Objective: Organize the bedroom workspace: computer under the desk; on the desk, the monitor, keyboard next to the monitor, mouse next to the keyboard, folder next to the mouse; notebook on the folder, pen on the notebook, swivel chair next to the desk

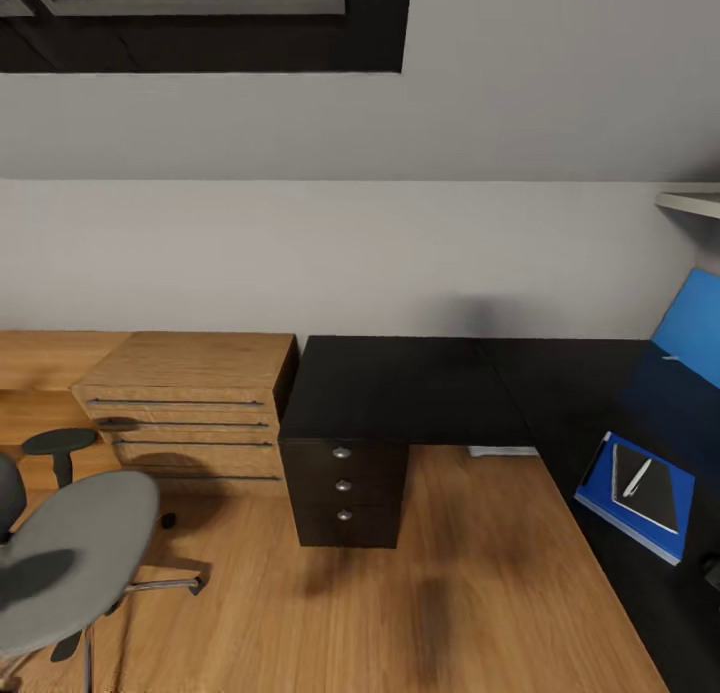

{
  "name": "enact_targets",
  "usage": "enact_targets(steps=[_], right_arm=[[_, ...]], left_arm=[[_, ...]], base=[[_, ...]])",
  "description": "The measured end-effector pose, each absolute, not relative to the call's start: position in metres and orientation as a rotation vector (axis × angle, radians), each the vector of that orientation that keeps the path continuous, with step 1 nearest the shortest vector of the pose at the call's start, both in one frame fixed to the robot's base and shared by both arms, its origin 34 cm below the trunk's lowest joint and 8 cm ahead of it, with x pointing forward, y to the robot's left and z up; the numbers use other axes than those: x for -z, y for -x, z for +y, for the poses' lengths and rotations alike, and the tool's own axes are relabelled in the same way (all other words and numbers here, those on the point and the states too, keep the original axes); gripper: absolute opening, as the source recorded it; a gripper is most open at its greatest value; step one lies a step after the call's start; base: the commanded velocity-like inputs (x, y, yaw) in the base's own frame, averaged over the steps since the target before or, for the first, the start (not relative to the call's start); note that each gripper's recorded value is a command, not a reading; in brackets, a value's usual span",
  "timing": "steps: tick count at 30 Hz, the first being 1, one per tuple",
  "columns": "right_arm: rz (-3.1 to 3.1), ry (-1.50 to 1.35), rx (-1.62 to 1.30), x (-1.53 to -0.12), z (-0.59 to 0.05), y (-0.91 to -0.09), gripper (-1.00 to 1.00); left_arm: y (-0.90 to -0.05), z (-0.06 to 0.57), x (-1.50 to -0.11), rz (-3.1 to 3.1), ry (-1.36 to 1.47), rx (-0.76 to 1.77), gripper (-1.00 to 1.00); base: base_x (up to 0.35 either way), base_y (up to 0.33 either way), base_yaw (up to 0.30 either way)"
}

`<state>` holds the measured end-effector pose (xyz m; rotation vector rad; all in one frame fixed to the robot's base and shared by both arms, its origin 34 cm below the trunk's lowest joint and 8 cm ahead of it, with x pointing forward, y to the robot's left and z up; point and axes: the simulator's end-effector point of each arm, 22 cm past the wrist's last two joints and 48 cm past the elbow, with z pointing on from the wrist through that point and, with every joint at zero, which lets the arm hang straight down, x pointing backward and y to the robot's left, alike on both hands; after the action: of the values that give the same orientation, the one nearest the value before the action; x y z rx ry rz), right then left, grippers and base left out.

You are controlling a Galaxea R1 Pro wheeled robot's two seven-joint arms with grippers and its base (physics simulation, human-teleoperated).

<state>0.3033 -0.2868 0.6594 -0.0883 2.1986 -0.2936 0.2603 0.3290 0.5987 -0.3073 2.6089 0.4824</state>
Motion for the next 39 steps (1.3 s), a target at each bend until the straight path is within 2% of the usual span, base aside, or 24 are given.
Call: enact_targets(steps=[16,23,25,29,32,39], right_arm=[[2.213,0.093,0.286,-0.658,-0.286,-0.292,1.00],[2.209,0.099,0.288,-0.658,-0.291,-0.296,1.00],[2.121,0.099,0.290,-0.667,-0.286,-0.387,1.00],[2.076,0.100,0.308,-0.679,-0.284,-0.469,1.00],[2.008,0.078,0.295,-0.695,-0.284,-0.497,1.00],[1.896,0.049,0.296,-0.717,-0.297,-0.506,1.00]], left_arm=[[-0.259,0.325,-0.598,2.615,0.297,-0.468,1.00],[-0.259,0.298,-0.595,2.627,0.306,-0.422,1.00],[-0.330,0.295,-0.611,2.475,0.360,-0.341,1.00],[-0.380,0.314,-0.631,2.357,0.394,-0.315,1.00],[-0.376,0.336,-0.632,2.346,0.458,-0.354,1.00],[-0.342,0.351,-0.622,2.386,0.442,-0.393,1.00]], base=[[0.000,0.000,0.282],[0.000,0.000,0.283],[0.000,0.000,0.282],[0.000,0.000,0.279],[0.000,0.000,0.267],[0.000,0.000,0.254]])
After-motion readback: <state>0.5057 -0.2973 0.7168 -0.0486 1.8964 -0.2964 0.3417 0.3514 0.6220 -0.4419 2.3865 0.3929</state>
